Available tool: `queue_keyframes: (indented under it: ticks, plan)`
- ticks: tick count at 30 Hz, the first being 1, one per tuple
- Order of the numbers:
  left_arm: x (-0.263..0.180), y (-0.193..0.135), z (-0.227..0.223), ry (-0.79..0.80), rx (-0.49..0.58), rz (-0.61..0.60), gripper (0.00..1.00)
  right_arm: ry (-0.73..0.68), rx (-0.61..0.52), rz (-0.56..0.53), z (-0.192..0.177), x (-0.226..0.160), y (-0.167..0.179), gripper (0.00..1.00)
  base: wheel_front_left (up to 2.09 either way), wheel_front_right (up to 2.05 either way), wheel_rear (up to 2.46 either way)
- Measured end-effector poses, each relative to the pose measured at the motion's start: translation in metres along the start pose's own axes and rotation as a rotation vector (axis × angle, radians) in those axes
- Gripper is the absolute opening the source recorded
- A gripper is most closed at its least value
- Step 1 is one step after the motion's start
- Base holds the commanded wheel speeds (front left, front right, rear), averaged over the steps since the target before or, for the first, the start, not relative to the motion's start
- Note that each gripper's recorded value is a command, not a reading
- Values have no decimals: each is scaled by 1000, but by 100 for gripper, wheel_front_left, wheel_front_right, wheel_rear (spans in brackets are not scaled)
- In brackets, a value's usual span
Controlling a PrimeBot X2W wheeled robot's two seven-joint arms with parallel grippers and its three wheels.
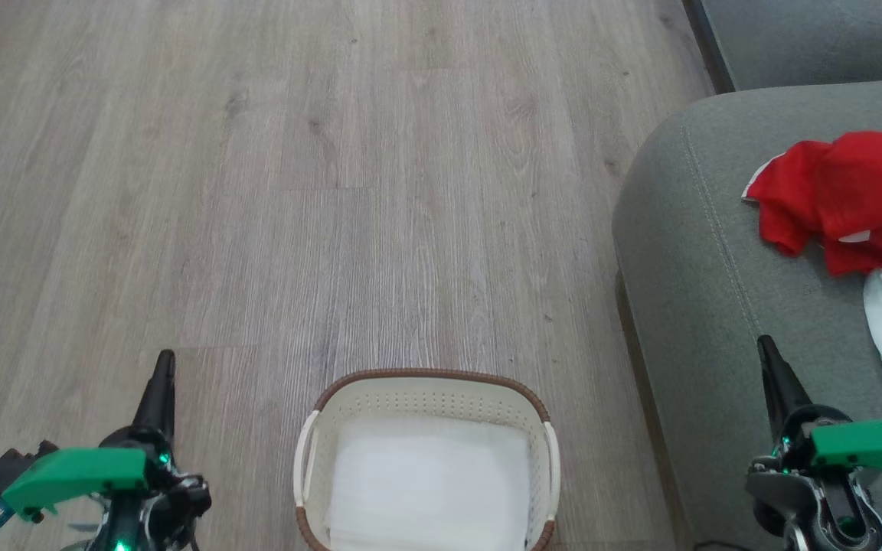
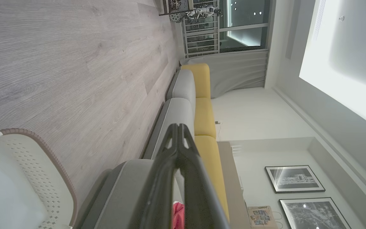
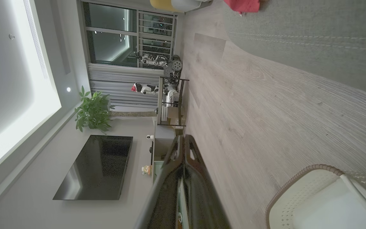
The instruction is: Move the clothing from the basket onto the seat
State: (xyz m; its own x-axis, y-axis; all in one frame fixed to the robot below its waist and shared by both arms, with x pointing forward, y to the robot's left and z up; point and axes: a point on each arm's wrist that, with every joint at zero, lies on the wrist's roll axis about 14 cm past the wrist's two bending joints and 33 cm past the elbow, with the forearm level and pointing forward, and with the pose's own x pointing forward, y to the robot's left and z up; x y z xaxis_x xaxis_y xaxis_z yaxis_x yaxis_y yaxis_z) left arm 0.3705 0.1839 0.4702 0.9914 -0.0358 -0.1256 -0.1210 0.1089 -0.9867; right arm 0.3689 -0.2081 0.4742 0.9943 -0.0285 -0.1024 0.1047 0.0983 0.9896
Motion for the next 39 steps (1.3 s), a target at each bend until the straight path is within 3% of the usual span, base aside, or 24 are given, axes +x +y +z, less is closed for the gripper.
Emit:
queue_keyframes:
  ticks: [10, 39]
  plan:
    - [2, -7, 7, -15, -108, -32, 0, -8, 94, 18, 3, 4, 5, 0, 0, 0, 0]
    - [3, -8, 6, -14, -111, -36, 0, -4, 98, 17, 2, 4, 5, 0, 0, 0, 0]
